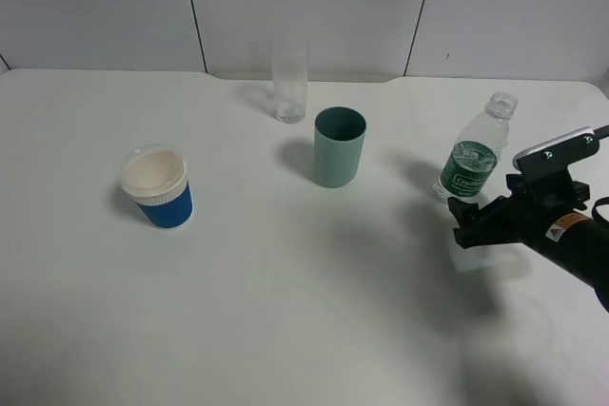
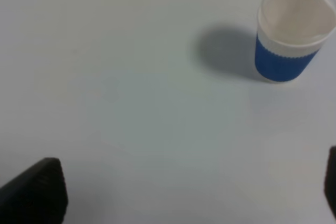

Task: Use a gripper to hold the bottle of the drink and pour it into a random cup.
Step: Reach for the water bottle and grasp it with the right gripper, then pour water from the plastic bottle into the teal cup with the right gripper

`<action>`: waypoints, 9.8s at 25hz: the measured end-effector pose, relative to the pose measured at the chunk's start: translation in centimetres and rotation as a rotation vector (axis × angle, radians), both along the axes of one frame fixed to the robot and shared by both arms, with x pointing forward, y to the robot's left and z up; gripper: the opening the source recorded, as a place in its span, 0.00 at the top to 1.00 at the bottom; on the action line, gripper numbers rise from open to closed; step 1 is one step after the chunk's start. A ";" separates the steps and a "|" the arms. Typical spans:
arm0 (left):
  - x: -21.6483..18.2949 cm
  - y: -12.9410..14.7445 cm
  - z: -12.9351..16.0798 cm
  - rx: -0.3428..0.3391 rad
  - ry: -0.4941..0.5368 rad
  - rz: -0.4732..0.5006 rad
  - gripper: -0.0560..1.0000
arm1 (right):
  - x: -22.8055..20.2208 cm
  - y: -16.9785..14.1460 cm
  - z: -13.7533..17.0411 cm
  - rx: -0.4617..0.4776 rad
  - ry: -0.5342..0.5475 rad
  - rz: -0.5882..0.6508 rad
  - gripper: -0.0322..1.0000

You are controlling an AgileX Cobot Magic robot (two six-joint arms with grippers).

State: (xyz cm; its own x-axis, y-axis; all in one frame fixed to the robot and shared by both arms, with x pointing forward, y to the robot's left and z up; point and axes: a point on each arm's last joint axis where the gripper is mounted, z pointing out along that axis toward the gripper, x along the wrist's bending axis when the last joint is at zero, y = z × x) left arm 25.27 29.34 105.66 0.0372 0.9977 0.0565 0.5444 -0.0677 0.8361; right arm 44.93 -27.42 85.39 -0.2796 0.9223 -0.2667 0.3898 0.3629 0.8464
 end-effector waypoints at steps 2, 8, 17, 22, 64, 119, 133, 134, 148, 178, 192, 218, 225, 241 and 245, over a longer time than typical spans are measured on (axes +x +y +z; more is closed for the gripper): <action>0.0 0.0 0.0 0.000 0.000 0.000 0.01 | 0.3 0.0 0.1 -0.001 -0.010 0.002 0.18; 0.0 0.0 0.0 0.000 0.000 0.000 0.01 | 0.7 0.1 0.2 -0.001 -0.024 0.003 0.18; 0.0 0.0 0.0 0.000 0.000 0.000 0.01 | 1.8 0.4 0.5 0.005 -0.060 0.027 0.18; 0.0 0.0 0.0 0.000 0.001 0.000 0.01 | 2.2 0.4 0.6 0.007 -0.075 0.027 0.18; 0.0 0.0 0.0 0.000 0.001 0.000 0.01 | 3.6 1.0 1.1 0.182 -0.094 0.006 0.42; 0.0 0.0 0.0 0.000 0.000 0.000 0.01 | 9.0 2.8 11.1 -0.231 0.070 0.109 0.42; 0.0 0.0 0.0 0.000 0.000 0.000 0.01 | 9.6 3.3 11.9 -0.328 0.175 0.232 0.42; 0.0 0.0 0.0 0.000 0.000 0.000 0.01 | 9.6 3.3 12.0 -0.340 0.178 0.244 0.42; 0.0 0.0 0.0 0.000 0.000 0.000 0.01 | 9.7 3.4 12.1 -0.310 0.154 0.223 0.42; 0.0 0.0 0.0 0.000 0.000 0.000 0.01 | 11.5 6.2 12.0 -0.642 0.264 0.184 0.42; 0.0 0.0 0.0 0.000 0.001 0.000 0.01 | 12.7 10.4 11.6 -0.692 0.210 0.294 0.42; 0.0 0.0 0.0 0.000 0.001 0.000 0.01 | 12.0 14.6 10.5 -0.938 0.211 0.369 0.42; 0.0 0.0 0.0 0.000 0.001 0.000 0.01 | 11.9 14.5 10.6 -1.021 0.222 0.384 0.42; 0.0 0.0 0.0 0.000 0.001 0.000 0.01 | 11.8 14.1 10.7 -1.191 0.234 0.467 0.42; 0.0 0.0 0.0 0.000 0.001 0.000 0.01 | 11.8 14.0 10.7 -1.220 0.239 0.477 0.42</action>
